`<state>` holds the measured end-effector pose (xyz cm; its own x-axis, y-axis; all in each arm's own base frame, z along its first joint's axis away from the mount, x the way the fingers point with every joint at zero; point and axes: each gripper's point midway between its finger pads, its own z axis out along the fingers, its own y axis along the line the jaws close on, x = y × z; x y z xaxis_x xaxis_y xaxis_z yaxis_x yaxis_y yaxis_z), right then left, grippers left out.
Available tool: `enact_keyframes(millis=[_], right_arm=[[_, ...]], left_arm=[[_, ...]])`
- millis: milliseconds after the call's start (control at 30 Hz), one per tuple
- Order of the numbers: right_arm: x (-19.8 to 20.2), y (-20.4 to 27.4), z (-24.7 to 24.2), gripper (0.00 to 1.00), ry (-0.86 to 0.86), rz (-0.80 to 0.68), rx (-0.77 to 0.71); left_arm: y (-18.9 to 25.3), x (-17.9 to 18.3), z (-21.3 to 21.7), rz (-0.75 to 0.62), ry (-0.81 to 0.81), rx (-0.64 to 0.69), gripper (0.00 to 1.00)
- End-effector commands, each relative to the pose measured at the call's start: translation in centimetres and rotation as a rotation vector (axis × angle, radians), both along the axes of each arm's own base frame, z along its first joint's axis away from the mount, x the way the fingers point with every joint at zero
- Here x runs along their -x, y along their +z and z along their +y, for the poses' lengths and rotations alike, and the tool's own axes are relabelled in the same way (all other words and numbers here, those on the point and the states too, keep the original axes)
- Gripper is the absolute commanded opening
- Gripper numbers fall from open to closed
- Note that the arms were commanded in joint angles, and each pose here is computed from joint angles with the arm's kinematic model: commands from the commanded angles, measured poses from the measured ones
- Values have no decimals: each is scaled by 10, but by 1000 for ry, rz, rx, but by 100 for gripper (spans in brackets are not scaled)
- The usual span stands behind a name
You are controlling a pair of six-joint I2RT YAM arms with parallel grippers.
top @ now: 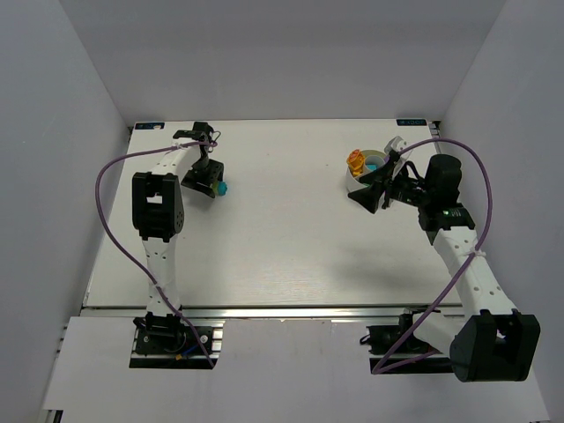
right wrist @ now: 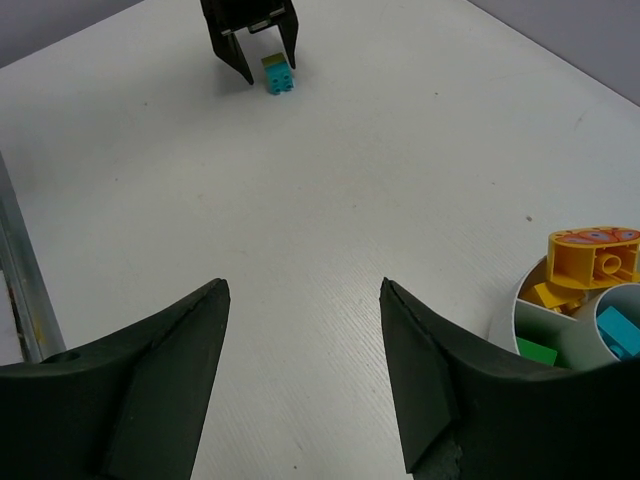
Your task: Sort the legos into containers by color
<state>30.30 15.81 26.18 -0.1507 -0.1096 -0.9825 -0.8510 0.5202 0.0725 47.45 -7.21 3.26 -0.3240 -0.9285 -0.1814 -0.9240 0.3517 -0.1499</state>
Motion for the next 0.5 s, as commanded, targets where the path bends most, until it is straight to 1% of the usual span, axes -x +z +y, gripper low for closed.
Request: enact_keyframes(millis=[0, 267, 333, 367, 467], right_arm=[[1, 8, -1, 67, 12, -47, -5], [1, 8, -4, 66, 12, -44, -9], [1, 7, -4, 66, 14, -44, -10], [2, 8, -4, 66, 16, -45, -10], [1, 8, -5, 65, 14, -44, -11]], left_arm=[[14, -8, 6, -44, 23, -10, 70], [8, -5, 8, -29, 30, -23, 66], [7, -6, 7, -29, 33, -16, 64], [7, -6, 7, -31, 33, -13, 60], [6, -7, 6, -33, 42, -11, 54]])
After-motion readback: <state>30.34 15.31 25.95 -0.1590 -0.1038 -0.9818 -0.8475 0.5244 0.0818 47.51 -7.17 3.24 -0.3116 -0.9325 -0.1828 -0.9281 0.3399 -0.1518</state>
